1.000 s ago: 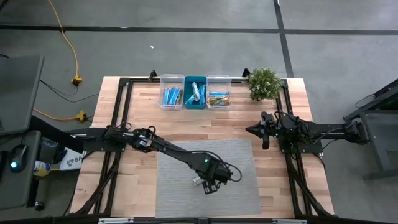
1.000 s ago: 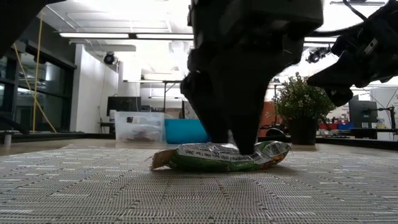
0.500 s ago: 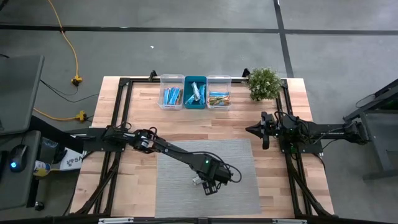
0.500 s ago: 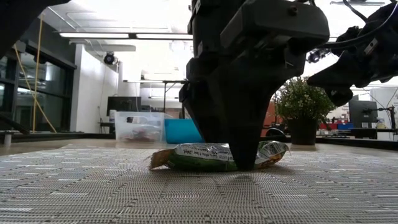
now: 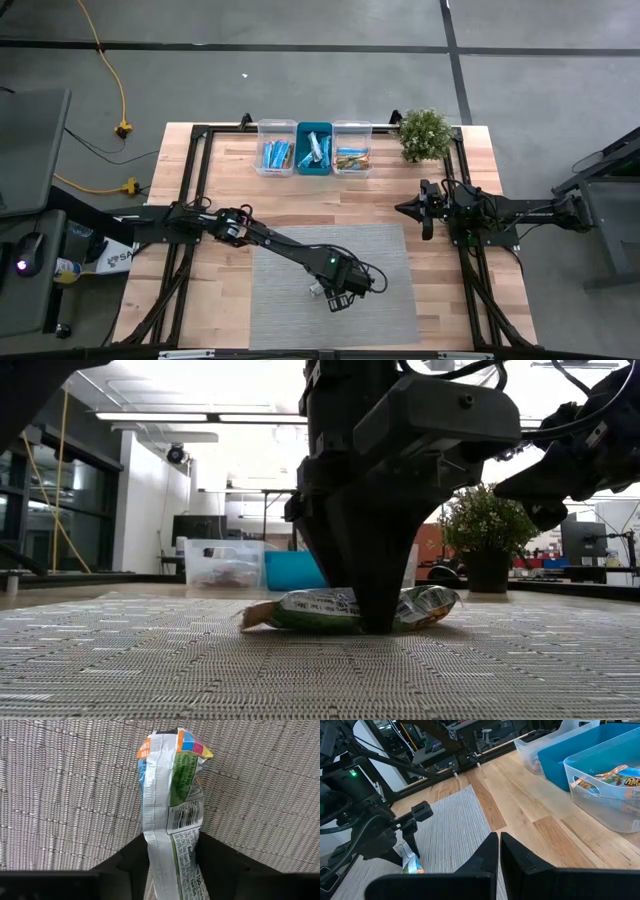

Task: Pick and place Granola Bars by type
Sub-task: Put the yellow granola bar into the right transparent bin, then return to Home Position

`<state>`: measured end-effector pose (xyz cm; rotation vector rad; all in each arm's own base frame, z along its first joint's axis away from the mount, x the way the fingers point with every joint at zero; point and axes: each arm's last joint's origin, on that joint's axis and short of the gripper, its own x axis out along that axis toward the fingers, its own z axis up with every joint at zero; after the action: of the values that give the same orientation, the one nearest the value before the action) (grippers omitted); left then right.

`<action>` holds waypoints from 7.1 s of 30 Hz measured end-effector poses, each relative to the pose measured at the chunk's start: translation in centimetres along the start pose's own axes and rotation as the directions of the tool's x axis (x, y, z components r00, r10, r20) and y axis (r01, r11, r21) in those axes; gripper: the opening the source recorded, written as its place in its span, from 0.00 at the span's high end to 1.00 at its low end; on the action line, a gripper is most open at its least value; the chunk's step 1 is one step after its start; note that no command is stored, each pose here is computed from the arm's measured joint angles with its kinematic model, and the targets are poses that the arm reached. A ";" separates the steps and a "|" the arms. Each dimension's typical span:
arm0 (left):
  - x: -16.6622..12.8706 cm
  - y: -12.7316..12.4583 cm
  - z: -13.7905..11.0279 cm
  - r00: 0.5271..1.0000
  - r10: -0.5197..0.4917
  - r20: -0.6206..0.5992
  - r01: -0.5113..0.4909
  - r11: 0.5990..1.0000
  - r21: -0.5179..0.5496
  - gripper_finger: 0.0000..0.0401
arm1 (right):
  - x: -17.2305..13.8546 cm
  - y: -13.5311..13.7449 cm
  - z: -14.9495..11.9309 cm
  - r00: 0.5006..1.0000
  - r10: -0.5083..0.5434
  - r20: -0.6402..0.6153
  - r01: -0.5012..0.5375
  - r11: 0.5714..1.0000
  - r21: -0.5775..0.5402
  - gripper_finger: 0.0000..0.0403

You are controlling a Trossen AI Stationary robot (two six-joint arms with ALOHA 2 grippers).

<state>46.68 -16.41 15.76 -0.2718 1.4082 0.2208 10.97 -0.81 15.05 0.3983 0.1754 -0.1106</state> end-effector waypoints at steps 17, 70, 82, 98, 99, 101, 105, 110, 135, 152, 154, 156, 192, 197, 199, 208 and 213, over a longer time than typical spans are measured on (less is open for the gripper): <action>-0.2 0.0 0.1 1.000 -0.013 0.002 0.013 1.000 -0.006 0.76 | 0.0 0.0 0.0 1.000 0.000 0.000 0.000 1.000 0.000 1.00; -22.5 7.9 12.2 0.042 -0.720 0.692 0.206 0.684 0.699 0.76 | 0.0 0.0 0.0 1.000 0.000 0.000 0.000 1.000 0.000 1.00; -30.2 21.9 12.1 0.006 -0.468 0.884 0.080 0.881 0.466 0.76 | 0.0 0.0 0.0 1.000 0.000 0.000 0.000 1.000 0.000 1.00; -32.8 39.7 9.6 0.063 -0.174 0.983 0.036 0.984 0.172 0.76 | 0.0 0.0 0.0 1.000 0.000 0.000 0.000 1.000 0.000 1.00; -32.9 40.5 9.3 0.067 -0.169 0.983 0.033 0.985 0.167 0.76 | 0.0 0.0 0.0 1.000 0.000 0.000 0.000 1.000 0.000 1.00; -33.0 41.8 8.9 0.069 -0.159 0.985 0.021 0.987 0.158 0.76 | 0.0 0.0 0.0 1.000 0.000 0.000 0.000 1.000 0.000 1.00; -33.0 43.4 8.3 0.088 -0.154 0.984 -0.029 0.987 0.157 0.76 | 0.0 0.0 0.0 1.000 0.000 0.000 0.000 1.000 0.000 1.00; -32.3 44.0 8.0 0.160 -0.144 0.977 -0.099 0.982 0.161 0.76 | 0.0 0.0 0.0 1.000 0.000 0.000 0.000 1.000 0.000 1.00; -15.0 40.5 13.8 0.702 -0.043 0.711 -0.356 0.843 0.403 0.76 | 0.0 0.0 0.0 1.000 0.000 0.001 0.000 1.000 0.000 1.00; -10.3 40.1 13.2 0.858 -0.081 0.508 -0.236 0.815 0.529 0.76 | 0.0 0.0 0.0 1.000 0.000 0.001 0.000 1.000 0.000 1.00; -9.9 39.7 13.2 0.864 -0.087 0.495 -0.217 0.824 0.523 0.76 | 0.0 0.0 0.0 1.000 0.000 0.001 0.000 1.000 0.000 1.00; -9.4 39.4 13.2 0.877 -0.095 0.472 -0.195 0.826 0.529 0.76 | 0.0 0.0 0.0 1.000 0.001 0.001 -0.001 1.000 0.000 1.00; -6.8 38.5 13.8 0.896 -0.086 0.436 -0.133 0.884 0.448 0.65 | 0.0 0.0 0.0 1.000 0.000 0.001 0.000 1.000 0.000 1.00; -6.8 38.5 13.8 0.896 -0.086 0.436 -0.133 0.884 0.448 0.57 | 0.0 0.0 0.0 1.000 0.000 0.001 0.000 1.000 0.000 1.00; -6.8 38.5 13.8 0.896 -0.086 0.436 -0.133 0.884 0.448 0.55 | 0.0 0.0 0.0 1.000 0.001 0.001 -0.001 1.000 0.000 1.00; -8.1 38.4 13.1 0.898 -0.141 0.418 -0.074 0.886 0.458 0.53 | 0.0 0.0 0.0 1.000 0.001 0.001 -0.001 1.000 0.000 1.00; -11.5 38.0 12.4 0.872 -0.176 0.457 -0.071 0.879 0.472 0.53 | 0.0 0.0 0.0 1.000 0.000 0.001 0.000 1.000 0.000 1.00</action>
<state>44.82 23.63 26.70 0.1536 0.9027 -0.1097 10.97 -0.81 15.06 0.3984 0.1747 -0.1105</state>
